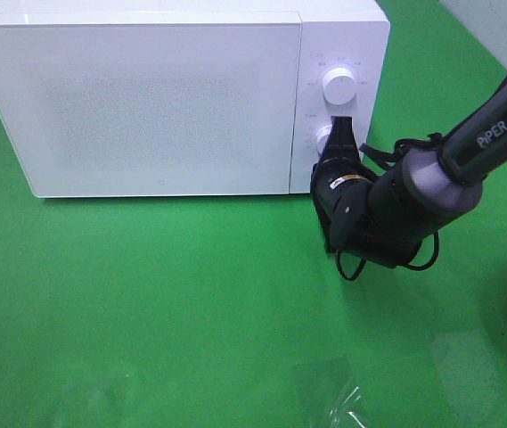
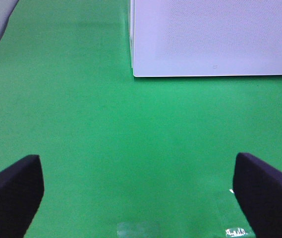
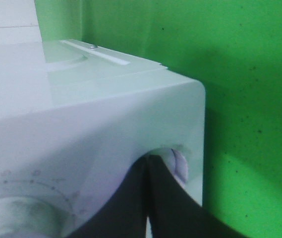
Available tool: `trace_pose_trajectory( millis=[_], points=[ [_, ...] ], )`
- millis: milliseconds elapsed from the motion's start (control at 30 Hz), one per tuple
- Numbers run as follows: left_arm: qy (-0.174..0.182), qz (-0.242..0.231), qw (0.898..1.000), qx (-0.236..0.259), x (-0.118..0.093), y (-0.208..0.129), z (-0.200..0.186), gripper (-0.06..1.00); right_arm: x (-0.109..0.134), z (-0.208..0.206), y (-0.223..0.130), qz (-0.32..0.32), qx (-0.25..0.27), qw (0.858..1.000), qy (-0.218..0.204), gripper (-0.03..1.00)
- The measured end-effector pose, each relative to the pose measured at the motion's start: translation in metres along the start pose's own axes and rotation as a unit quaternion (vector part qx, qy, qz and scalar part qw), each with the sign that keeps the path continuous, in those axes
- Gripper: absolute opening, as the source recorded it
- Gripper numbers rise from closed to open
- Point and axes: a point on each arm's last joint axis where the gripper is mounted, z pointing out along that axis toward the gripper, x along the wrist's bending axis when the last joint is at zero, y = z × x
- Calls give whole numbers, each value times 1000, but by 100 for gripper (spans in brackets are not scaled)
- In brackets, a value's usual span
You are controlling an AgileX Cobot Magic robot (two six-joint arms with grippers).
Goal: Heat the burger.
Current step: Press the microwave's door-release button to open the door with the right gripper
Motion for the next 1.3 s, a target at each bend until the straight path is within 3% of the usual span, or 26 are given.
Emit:
trace_pose_trajectory(
  millis=[900,1300],
  points=[
    [0,0,1000,0,0,0,0,96,-4,7,-6,9,-17,1000,-24,0],
    [0,0,1000,0,0,0,0,96,11,3,0,-6,8,998,-58,0]
  ],
)
